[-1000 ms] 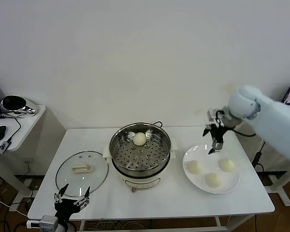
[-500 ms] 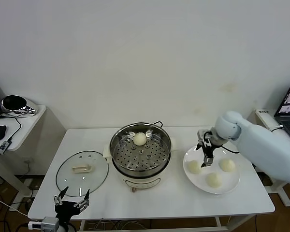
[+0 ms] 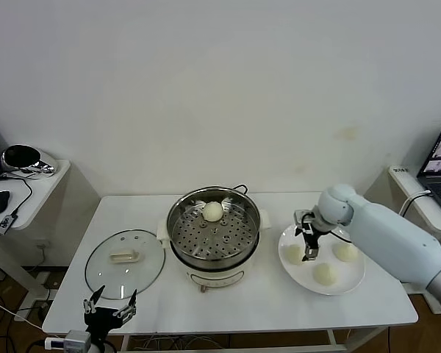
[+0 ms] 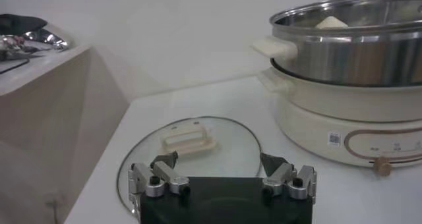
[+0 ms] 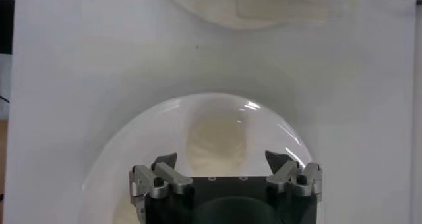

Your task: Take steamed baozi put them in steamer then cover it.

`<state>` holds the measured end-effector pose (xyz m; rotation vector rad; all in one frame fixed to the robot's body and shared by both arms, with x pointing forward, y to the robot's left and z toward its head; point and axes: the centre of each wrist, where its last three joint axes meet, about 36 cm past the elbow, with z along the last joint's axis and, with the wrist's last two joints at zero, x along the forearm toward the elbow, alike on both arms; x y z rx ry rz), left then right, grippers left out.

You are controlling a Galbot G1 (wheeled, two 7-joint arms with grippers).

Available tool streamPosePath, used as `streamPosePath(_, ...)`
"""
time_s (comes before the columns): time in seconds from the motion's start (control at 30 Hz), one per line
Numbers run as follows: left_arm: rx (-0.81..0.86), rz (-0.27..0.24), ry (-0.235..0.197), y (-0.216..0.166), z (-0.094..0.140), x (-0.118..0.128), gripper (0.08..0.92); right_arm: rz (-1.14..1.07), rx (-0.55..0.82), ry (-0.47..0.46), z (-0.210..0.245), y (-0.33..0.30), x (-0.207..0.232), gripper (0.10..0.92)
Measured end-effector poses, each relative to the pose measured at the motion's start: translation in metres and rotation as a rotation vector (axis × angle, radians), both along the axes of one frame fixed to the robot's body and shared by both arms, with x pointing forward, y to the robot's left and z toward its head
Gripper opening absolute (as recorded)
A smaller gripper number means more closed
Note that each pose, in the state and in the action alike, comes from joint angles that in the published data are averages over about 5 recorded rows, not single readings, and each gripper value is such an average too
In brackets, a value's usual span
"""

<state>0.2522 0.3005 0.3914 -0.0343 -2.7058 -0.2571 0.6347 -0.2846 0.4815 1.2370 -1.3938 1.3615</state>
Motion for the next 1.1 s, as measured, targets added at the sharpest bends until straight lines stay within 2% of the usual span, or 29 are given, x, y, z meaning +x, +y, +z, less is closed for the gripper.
streamPosePath(1.0, -0.01, 0.008, 0.022, 0.003, -0.014, 0.007, 0.823, -0.035, -0.004, 0.015, -0.033, -0.004, 0.01, 0.823)
streamPosePath(1.1, -0.011, 0.008, 0.023, 0.002, -0.015, 0.007, 0.823, -0.038, -0.001, 0.017, -0.033, -0.005, 0.011, 0.798)
